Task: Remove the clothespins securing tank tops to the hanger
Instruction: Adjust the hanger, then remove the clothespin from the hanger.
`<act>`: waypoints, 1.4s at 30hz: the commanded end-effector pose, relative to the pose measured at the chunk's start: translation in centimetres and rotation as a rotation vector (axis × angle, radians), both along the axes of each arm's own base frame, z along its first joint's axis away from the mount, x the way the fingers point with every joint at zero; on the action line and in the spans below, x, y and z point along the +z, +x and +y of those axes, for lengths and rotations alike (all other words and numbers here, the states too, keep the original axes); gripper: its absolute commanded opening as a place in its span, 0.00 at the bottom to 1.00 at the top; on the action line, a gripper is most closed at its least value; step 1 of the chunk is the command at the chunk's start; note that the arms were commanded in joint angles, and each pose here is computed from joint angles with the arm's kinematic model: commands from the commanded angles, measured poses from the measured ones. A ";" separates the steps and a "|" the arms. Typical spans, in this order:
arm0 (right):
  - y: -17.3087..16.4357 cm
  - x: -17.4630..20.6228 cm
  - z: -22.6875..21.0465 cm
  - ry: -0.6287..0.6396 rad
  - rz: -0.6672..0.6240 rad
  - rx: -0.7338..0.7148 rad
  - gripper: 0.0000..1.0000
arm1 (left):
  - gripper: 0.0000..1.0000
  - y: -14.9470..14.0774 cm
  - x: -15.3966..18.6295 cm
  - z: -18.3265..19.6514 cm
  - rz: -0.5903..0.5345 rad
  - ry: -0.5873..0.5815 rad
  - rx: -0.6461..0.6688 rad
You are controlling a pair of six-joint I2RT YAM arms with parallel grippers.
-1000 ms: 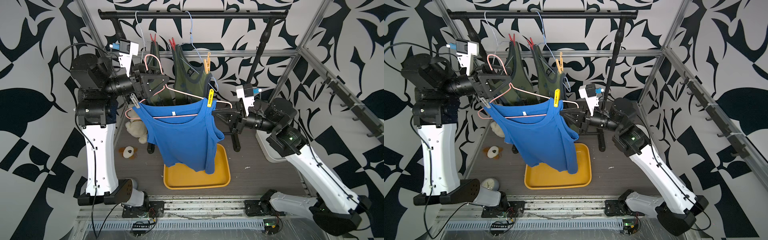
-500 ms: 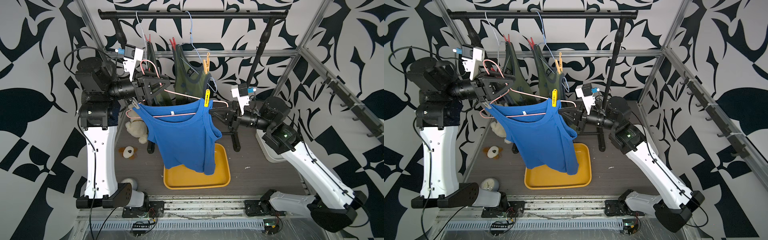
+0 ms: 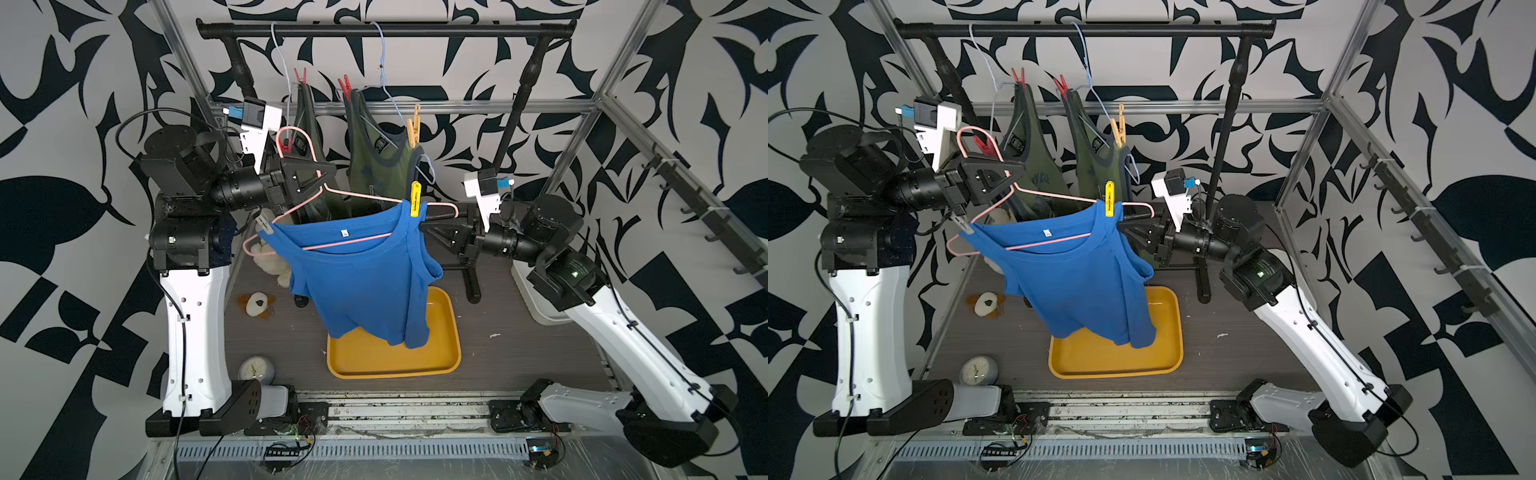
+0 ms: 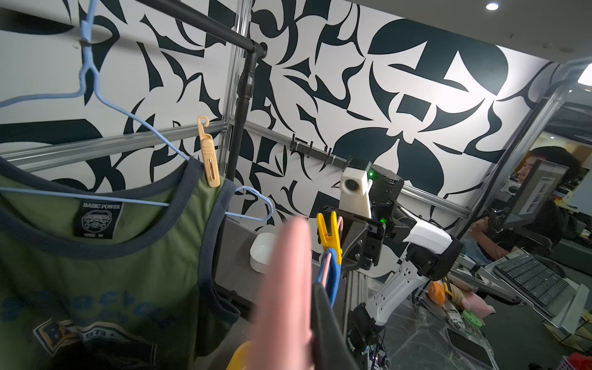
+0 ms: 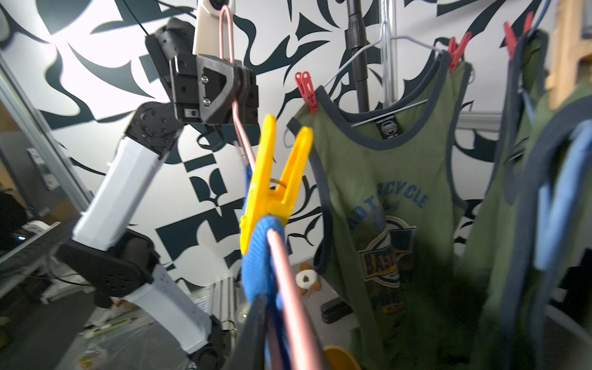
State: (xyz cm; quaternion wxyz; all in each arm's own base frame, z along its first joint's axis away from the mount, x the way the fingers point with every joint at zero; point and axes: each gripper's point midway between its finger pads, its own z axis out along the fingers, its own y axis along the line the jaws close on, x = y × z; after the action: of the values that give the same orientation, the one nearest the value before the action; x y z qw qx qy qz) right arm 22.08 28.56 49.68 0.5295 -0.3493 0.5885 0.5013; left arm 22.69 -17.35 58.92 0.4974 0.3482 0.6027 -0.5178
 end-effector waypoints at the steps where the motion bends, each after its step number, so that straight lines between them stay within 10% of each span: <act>1: 0.5 1.9 -1.5 0.013 -0.096 -0.112 0.37 | 0.00 -0.1 -1.2 0.0 0.033 0.016 0.023; 12: -0.2 -0.5 -5.0 -0.128 -0.122 -0.260 0.73 | 0.00 -0.6 -4.4 0.0 0.032 0.086 0.013; 24: -0.5 0.8 -3.0 -0.046 -0.005 0.055 0.66 | 0.00 -2.8 -6.2 -0.6 0.073 0.070 -0.158; 42: 1.3 -1.0 -1.3 0.023 0.105 0.159 0.65 | 0.00 -2.7 -7.1 -1.6 0.065 0.095 -0.162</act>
State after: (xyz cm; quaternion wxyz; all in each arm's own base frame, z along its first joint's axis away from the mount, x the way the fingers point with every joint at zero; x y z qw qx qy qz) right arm 24.64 27.56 46.78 0.4435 -0.3464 0.6134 0.5541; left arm 20.60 -18.93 51.80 0.4138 0.3944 0.6177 -0.5400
